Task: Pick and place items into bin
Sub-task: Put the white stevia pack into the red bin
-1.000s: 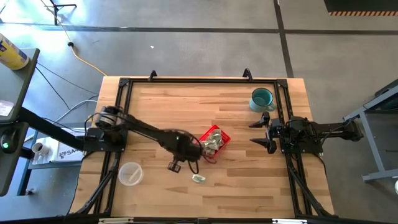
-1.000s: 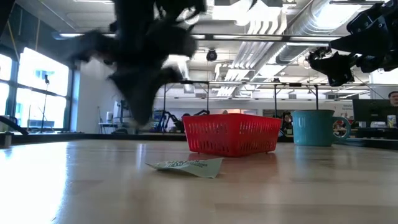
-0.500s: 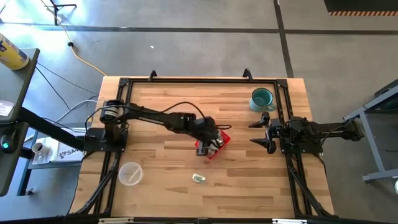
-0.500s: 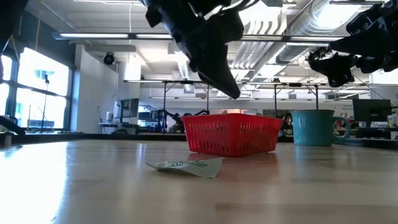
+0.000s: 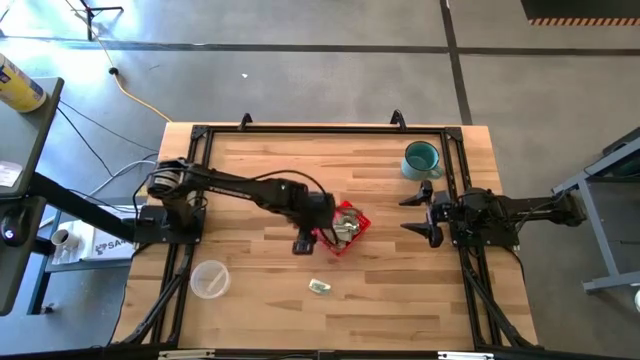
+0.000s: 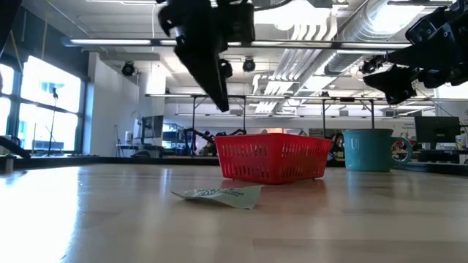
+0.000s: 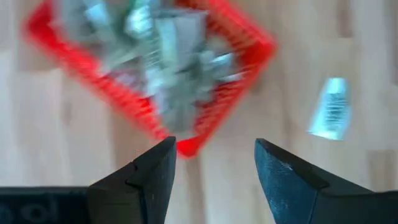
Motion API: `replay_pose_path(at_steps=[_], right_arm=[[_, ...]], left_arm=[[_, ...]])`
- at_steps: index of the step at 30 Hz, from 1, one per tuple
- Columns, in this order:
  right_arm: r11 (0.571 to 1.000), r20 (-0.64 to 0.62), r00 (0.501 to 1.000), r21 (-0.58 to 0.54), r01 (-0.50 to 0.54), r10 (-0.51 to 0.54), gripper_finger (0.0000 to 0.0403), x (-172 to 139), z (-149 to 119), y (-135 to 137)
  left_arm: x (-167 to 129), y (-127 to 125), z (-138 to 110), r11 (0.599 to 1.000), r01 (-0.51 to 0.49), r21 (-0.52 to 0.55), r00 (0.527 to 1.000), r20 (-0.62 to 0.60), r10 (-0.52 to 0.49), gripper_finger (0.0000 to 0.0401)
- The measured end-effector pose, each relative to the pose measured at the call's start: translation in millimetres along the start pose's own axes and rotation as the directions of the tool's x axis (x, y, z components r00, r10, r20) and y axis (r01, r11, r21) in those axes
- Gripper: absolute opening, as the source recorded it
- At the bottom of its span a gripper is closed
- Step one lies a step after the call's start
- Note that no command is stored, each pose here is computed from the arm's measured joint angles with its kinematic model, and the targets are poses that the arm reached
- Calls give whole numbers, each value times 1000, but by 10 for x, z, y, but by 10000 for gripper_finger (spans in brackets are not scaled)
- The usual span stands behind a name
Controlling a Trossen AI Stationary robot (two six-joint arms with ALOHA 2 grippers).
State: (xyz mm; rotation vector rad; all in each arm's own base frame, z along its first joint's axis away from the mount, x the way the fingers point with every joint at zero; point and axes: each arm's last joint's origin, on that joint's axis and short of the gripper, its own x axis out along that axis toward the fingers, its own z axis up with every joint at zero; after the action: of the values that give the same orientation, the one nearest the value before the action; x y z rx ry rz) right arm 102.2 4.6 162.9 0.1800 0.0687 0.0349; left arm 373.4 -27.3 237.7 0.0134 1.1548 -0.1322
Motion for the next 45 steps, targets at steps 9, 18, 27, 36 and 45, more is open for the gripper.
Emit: replay_pose_path(at_steps=[9, 18, 27, 36, 45], right_arm=[[1000, -18, 1000, 0, 2, -2, 314, 10, -15, -2], [1000, -18, 1000, 0, 3, -3, 314, 10, -15, -3], [1000, -16, 1000, 0, 3, -3, 314, 9, -13, -2], [1000, -31, 1000, 0, 5, -5, 314, 18, -25, -4], [1000, -29, 1000, 0, 6, -6, 314, 18, -24, -5]], left_arm=[[193, -673, -86, 978, 78, 194, 997, -16, -76, 252], [516, -1061, -246, 971, 125, 204, 987, 69, -142, 253], [791, -1154, -272, 962, 160, 222, 974, 125, -190, 253], [1069, -1177, -265, 956, 190, 225, 964, 141, -225, 234], [1072, -1113, -292, 975, -5, 221, 990, 141, -27, 46]])
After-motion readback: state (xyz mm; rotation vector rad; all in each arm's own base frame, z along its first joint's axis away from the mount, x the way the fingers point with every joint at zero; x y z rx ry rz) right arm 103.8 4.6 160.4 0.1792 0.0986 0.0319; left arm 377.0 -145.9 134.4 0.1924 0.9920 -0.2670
